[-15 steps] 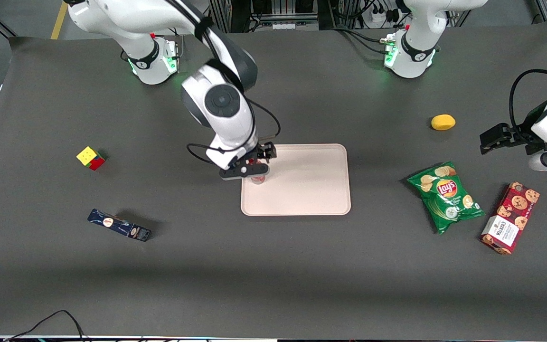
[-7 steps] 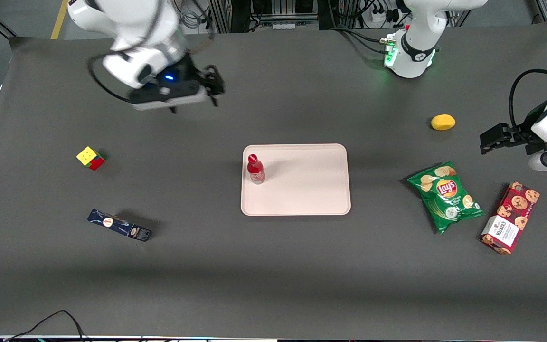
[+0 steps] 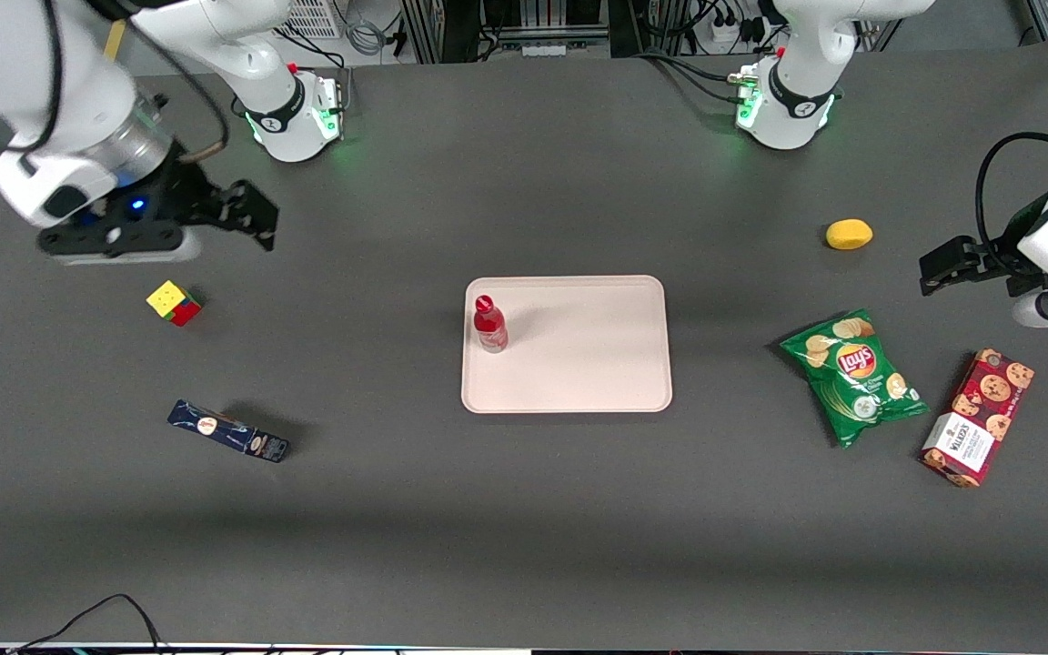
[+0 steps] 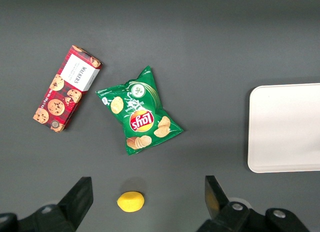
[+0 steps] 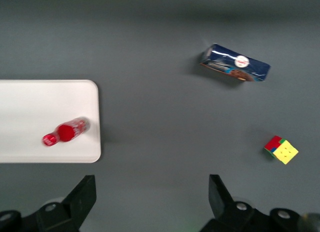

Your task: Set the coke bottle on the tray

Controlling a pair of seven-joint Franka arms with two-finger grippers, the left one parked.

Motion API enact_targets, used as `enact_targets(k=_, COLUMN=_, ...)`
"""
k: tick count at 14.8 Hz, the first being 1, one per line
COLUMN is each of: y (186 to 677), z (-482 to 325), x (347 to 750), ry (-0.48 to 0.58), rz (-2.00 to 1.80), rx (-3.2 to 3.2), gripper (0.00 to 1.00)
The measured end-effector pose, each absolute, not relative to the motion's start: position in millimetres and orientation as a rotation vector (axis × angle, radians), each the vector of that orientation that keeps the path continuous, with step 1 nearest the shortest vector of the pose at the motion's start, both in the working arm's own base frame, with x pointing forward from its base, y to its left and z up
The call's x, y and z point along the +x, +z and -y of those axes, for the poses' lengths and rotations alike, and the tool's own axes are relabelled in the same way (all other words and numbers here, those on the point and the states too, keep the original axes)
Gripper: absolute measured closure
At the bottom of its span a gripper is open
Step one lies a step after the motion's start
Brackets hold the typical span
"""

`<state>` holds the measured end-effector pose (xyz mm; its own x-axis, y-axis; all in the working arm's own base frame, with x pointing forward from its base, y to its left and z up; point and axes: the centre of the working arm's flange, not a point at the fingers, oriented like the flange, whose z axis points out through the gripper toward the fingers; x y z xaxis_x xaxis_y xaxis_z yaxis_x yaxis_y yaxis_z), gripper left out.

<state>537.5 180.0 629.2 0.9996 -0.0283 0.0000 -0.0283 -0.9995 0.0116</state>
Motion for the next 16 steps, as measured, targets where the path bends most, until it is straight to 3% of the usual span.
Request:
enact_targets(k=8, y=623, z=-12, x=564, ry=0.003, rz=0.173, rx=3.116, gripper=0.0)
enact_targets(k=16, y=619, z=-2, x=564, ry=-0.015, rz=0.213, rx=3.112, gripper=0.0)
